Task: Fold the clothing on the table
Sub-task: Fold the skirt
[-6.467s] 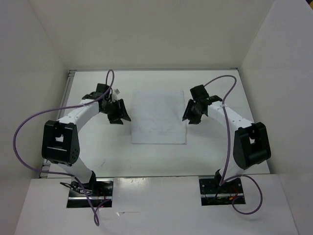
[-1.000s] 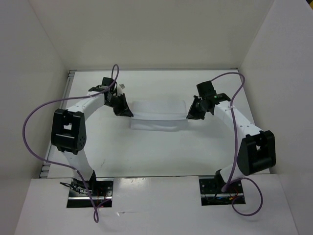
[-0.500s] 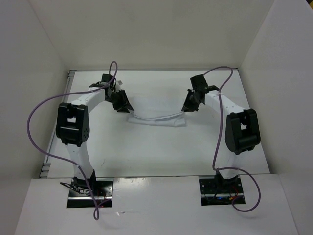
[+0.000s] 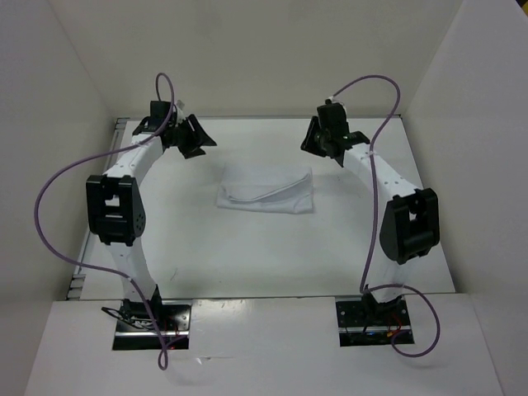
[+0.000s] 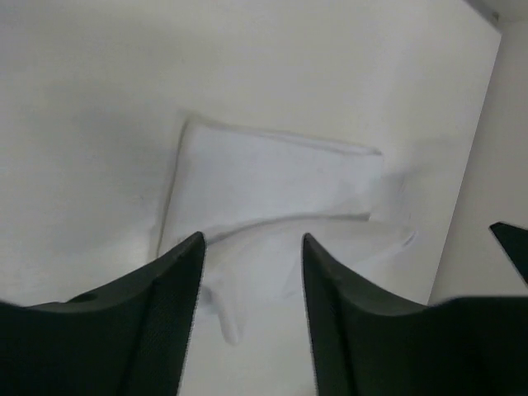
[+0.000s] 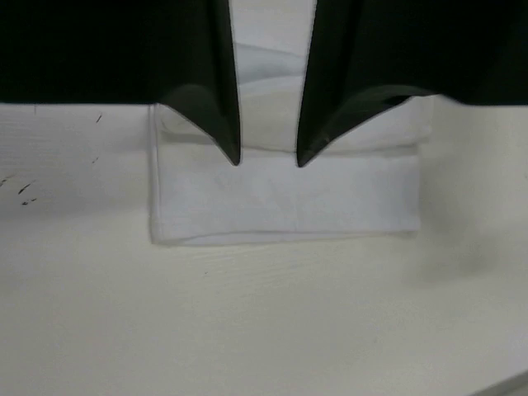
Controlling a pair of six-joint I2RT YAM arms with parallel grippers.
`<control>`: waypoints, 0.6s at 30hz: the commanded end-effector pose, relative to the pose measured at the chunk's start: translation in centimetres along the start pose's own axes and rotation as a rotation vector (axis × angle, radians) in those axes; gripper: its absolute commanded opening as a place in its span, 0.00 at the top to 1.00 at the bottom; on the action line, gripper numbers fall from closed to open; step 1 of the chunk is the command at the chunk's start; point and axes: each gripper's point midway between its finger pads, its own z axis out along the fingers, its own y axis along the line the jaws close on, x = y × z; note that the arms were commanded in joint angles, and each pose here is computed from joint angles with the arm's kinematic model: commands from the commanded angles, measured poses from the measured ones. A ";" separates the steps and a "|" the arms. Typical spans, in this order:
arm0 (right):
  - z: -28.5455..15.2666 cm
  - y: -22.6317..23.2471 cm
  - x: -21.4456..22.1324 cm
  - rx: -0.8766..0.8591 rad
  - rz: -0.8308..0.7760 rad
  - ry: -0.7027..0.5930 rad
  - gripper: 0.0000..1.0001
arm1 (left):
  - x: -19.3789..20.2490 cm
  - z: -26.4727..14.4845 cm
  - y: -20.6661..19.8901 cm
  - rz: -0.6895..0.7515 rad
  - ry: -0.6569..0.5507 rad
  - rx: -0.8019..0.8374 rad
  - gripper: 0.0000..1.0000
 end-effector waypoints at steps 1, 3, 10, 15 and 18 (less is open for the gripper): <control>-3.4 2.0 1.1 -0.033 -0.088 0.008 0.74 | 2.4 -2.6 -1.5 0.045 0.029 0.070 0.46; -4.3 3.3 4.3 -0.068 -0.122 0.117 0.90 | 5.3 -3.4 -1.0 0.052 0.084 0.061 0.93; -3.5 5.5 13.9 -0.107 -0.230 0.360 1.00 | 13.5 -4.9 1.2 0.163 0.240 -0.033 1.00; -1.4 7.1 17.4 -0.141 -0.247 0.452 1.00 | 15.8 -4.3 3.8 0.152 0.271 -0.103 1.00; -0.5 8.2 18.9 -0.145 -0.269 0.493 1.00 | 16.2 -3.0 4.9 0.134 0.281 -0.143 1.00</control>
